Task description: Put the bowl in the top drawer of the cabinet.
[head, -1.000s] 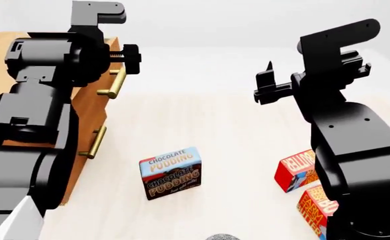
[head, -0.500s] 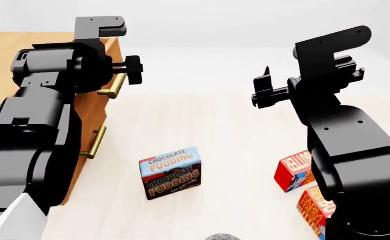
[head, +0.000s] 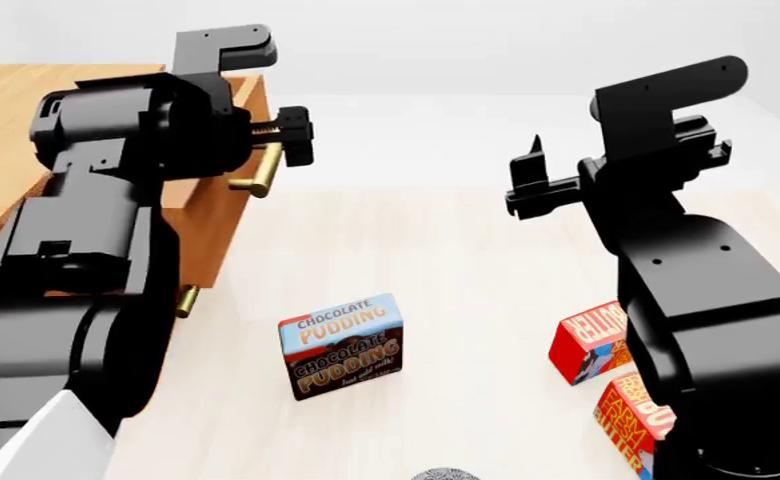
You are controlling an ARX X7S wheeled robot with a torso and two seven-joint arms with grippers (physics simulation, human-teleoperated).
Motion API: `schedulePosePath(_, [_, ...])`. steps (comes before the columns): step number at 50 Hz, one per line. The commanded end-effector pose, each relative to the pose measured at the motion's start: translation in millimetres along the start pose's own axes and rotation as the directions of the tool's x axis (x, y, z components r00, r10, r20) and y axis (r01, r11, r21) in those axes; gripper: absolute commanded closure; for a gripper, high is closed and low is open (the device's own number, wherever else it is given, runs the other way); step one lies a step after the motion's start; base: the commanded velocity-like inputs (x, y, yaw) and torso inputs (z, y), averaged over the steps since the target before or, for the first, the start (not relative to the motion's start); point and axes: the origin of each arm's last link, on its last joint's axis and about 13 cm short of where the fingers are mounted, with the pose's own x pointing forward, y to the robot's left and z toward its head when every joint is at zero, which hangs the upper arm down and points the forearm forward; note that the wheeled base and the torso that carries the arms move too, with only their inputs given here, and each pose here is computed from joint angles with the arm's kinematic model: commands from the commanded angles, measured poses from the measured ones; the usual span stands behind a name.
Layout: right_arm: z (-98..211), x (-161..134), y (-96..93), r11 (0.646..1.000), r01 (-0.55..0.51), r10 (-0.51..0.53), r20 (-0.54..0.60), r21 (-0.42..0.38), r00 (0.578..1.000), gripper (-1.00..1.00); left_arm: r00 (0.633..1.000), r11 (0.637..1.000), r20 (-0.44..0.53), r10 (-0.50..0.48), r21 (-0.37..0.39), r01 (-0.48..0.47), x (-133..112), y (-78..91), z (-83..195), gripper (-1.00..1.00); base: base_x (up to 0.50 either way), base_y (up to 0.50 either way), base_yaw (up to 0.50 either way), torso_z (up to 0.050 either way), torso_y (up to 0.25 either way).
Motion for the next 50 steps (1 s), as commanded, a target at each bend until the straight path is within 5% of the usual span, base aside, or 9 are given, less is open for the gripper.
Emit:
schedulePosePath(1, [-1.5,-2.7,-1.9,1.0,0.001,-0.001,-0.002,0.004,1.0,-1.0,0.994,0.994,-0.018,-0.105,-0.021,0.105,-1.5,-20.6,-9.1,-1.0,0.0,0.0,0.0,0.0,0.0])
schedulePosePath(28, [-8.9,-5.8,-5.3,1.0,-0.001,0.001,-0.016,0.01,1.0,-1.0,0.982,0.984,-0.069,-0.174,0.012,0.176,7.0,-52.1,-33.7,-1.0,0.0,0.0,0.0,0.0,0.0])
schedulePosePath(50, [-13.8,-6.5,-7.1,1.0,-0.003,0.003,-0.03,0.012,1.0,-1.0,0.949,0.956,-0.115,-0.294,-0.056,0.289,-0.6,-75.5,-46.1,-1.0,0.0,0.0,0.0,0.0,0.0])
